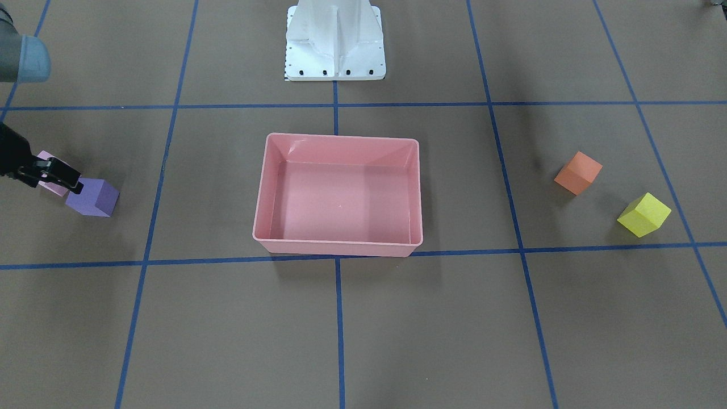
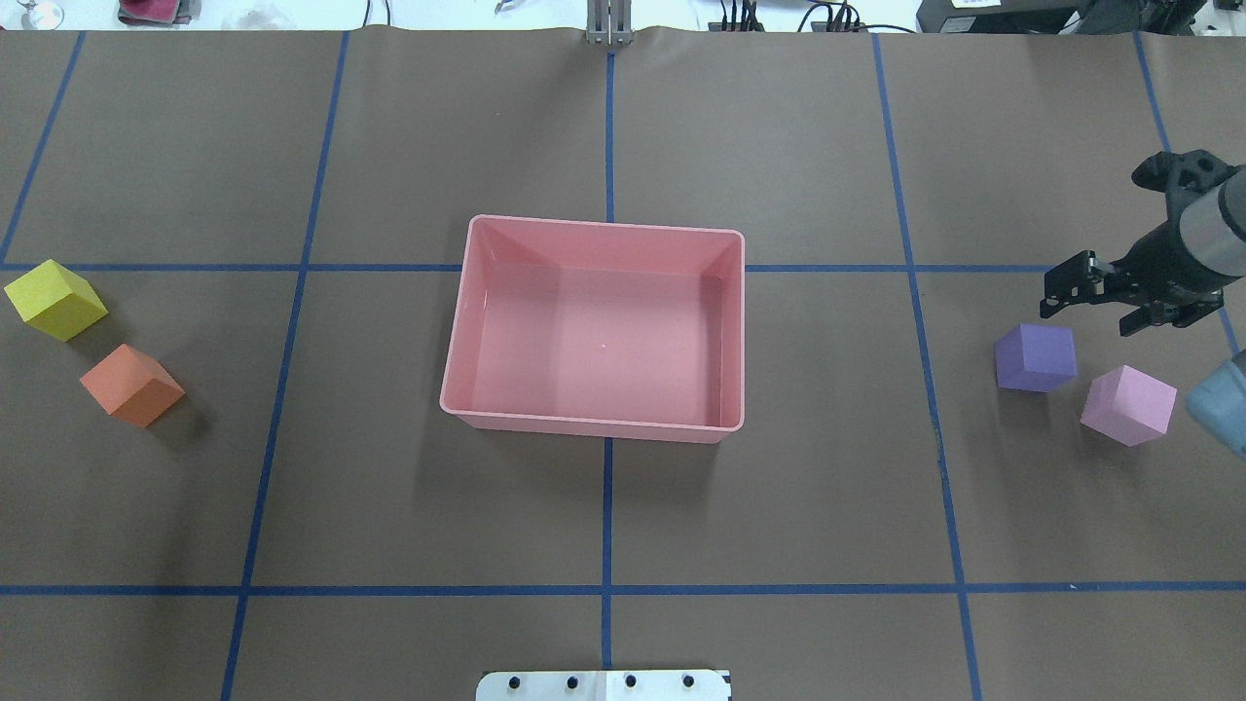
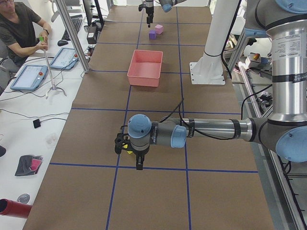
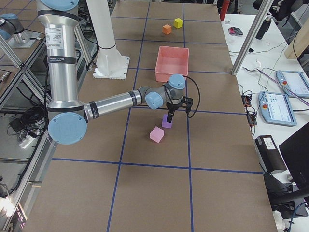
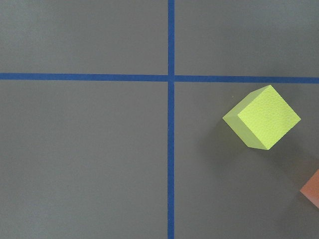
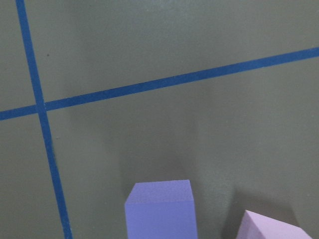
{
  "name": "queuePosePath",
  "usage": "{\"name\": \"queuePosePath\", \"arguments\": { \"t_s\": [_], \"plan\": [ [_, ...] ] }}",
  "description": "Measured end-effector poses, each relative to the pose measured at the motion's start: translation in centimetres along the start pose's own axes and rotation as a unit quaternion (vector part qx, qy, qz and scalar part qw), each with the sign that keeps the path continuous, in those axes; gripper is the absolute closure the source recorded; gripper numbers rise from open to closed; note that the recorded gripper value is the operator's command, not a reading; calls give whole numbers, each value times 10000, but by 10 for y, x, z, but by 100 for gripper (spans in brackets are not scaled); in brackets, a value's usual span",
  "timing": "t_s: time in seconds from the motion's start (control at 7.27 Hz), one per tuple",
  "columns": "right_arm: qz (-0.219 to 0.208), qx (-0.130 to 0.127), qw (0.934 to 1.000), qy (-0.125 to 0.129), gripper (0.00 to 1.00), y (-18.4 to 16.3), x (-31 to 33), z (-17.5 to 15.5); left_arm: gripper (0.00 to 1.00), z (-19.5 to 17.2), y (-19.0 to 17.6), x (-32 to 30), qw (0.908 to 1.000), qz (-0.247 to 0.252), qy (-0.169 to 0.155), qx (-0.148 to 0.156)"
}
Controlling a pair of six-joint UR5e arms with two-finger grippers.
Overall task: Place blocks into pink bin with both arms
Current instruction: 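Lower the right gripper onto the purple cube and close it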
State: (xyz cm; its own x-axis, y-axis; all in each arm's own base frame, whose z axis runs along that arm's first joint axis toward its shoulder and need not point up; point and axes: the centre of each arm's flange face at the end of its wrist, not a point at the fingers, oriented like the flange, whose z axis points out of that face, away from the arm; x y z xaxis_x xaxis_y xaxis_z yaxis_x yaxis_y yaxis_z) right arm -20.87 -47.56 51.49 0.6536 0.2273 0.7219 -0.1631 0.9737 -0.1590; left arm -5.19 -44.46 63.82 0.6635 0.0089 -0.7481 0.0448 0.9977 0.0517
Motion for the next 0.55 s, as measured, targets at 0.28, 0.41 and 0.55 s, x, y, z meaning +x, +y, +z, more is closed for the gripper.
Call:
{"name": "queuePosePath", "arguments": {
  "t_s": [0.28,0.41,0.55],
  "plan": [
    [-4,77,10000,-56,4,11,2,27,0,0,0,1,10000,25,2,19],
    [-24,72,10000,-61,4,13,2,32,0,0,0,1,10000,34,4,26],
    [-54,46,10000,-60,4,15,-1,37,0,-1,0,1,10000,46,5,34]
  ]
}}
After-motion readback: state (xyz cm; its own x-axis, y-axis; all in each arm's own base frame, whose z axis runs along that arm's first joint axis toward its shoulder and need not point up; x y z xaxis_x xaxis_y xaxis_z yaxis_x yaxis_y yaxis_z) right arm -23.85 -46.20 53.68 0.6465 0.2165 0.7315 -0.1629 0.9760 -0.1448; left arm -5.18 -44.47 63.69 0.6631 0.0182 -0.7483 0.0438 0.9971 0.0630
